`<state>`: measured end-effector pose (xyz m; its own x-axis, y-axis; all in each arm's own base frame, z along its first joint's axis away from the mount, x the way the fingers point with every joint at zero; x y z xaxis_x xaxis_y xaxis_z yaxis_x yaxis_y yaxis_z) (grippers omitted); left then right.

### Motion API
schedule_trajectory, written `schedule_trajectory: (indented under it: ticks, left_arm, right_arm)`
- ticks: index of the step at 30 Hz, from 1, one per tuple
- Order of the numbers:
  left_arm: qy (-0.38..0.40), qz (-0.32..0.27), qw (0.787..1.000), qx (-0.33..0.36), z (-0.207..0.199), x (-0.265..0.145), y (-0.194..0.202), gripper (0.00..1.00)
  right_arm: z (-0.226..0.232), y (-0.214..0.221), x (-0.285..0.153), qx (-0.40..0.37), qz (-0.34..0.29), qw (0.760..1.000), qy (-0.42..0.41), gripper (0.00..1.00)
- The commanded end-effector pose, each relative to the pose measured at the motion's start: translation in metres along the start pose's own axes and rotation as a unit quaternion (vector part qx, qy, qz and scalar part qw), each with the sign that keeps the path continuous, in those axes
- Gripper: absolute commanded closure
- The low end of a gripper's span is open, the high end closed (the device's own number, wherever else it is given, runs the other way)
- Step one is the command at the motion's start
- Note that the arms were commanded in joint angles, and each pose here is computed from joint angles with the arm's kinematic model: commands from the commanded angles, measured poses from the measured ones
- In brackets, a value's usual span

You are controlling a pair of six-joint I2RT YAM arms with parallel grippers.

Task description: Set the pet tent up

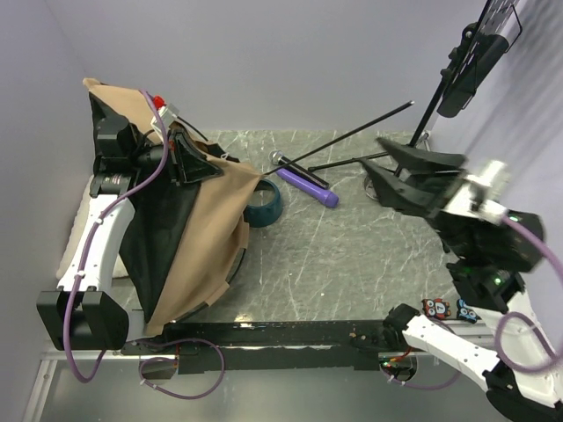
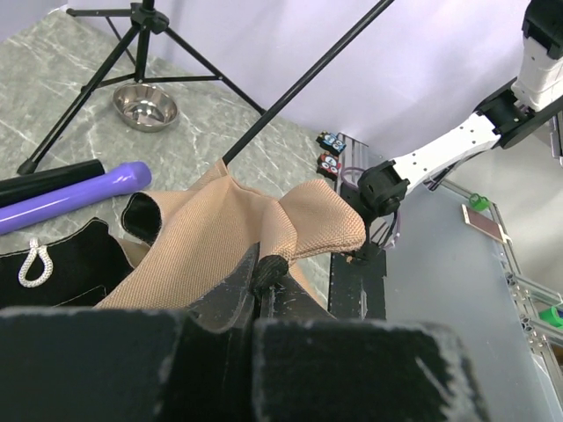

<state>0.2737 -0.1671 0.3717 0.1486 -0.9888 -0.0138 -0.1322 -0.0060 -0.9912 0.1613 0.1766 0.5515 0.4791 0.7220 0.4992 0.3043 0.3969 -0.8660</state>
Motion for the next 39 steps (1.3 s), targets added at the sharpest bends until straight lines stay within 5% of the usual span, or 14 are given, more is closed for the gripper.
schedule_trajectory:
  ticks: [1, 15, 26, 31, 34, 39]
  left_arm:
    - [0.024, -0.007, 0.999, 0.042, -0.011, -0.002, -0.02, 0.99]
    - [0.033, -0.005, 0.998, 0.052, -0.018, -0.003, -0.02, 0.99]
    - [0.035, -0.002, 0.998, 0.052, -0.021, -0.004, -0.015, 0.99]
    - [0.033, -0.001, 0.998, 0.056, -0.022, -0.004, -0.014, 0.99]
    - [0.03, -0.001, 0.998, 0.058, -0.022, -0.004, -0.013, 0.99]
    - [0.038, -0.014, 0.993, 0.111, -0.04, 0.012, -0.044, 0.99]
  right_arm:
    - [0.005, -0.066, 0.003, -0.037, -0.102, 0.994, -0.007, 0.5]
    - [-0.016, -0.068, 0.006, -0.044, -0.119, 0.991, 0.05, 0.61]
    - [-0.016, -0.076, 0.02, -0.062, -0.136, 0.988, 0.037, 0.58]
    - [-0.011, -0.085, 0.024, -0.063, -0.147, 0.987, 0.02, 0.69]
    - [-0.007, -0.089, 0.028, -0.072, -0.146, 0.987, 0.008, 1.0]
    - [0.004, -0.046, 0.043, -0.043, -0.055, 0.997, -0.045, 1.0]
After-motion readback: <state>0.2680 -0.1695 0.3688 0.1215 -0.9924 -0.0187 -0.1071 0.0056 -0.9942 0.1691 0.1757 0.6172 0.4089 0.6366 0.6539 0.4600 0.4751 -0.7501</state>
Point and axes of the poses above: each gripper's point midway between its finger pads, its own x axis out along the fingers, its own z axis along the line the jaws close on, y = z × x, the point moved 1 cm from there along -x, back along the fingers, and after that the axes turned 15 degrees about x, right-handed, at the moved point
